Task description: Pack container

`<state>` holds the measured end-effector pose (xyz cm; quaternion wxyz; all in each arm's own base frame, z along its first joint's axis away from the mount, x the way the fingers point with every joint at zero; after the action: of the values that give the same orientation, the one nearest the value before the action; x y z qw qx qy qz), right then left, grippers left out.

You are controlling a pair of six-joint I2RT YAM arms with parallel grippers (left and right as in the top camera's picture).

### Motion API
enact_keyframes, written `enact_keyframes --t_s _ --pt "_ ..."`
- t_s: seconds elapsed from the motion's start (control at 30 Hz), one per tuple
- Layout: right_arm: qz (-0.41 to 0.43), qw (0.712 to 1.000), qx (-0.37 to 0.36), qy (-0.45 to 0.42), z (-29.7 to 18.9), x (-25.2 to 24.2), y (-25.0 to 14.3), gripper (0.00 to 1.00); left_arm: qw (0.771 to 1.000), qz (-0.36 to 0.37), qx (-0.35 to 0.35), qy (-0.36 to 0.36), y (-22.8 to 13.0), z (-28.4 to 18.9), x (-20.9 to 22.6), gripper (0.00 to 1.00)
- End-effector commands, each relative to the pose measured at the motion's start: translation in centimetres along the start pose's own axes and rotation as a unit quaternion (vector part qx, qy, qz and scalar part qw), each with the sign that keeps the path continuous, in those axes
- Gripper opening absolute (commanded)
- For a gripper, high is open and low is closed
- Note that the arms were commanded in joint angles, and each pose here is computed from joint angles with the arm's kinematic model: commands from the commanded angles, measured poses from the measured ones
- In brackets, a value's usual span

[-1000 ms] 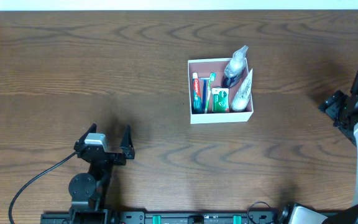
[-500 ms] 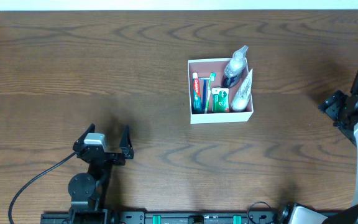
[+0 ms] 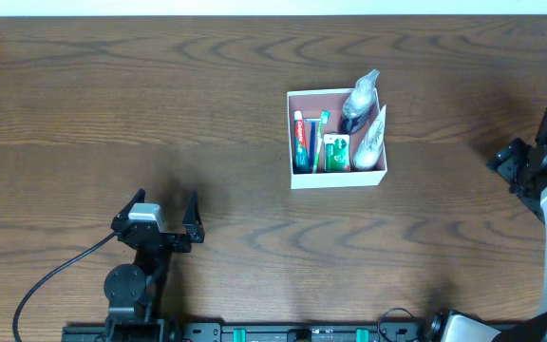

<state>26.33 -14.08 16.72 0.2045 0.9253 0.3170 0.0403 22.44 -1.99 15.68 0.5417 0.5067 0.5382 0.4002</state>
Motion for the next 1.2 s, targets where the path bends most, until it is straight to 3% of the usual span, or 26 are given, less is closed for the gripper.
enact_keyframes --t_s 0.0,0.5,0.9,1.17 --pt "0.014 1.0 -0.001 -0.008 0.1 -0.5 0.2 0.99 1.0 0.002 0.025 0.006 -1.4 0.0 0.4 0.98" --pt "0.015 1.0 -0.018 0.004 -1.0 -0.5 0.3 0.99 1.0 0.002 0.025 0.006 -1.4 0.0 0.4 0.99" --pt "-0.011 0.982 -0.161 0.096 -8.4 0.6 -1.2 0.99 1.0 0.002 0.025 0.006 -1.4 0.0 0.4 0.98" --pt "-0.029 0.949 -0.231 0.212 -7.1 3.6 -4.7 0.99 1.0 0.002 0.025 0.006 -1.4 0.0 0.4 0.98"
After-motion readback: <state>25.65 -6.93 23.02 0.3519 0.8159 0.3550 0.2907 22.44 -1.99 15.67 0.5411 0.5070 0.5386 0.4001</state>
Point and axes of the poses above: each gripper's point midway between its finger pads, its own z axis out along the fingers, its own x axis along the line the jaws close on, y = z × x, the point moved 2 cm from there along -z, back along the fingers, and after that the axes turned 3 degrees about -z, right-handed, at the moved point
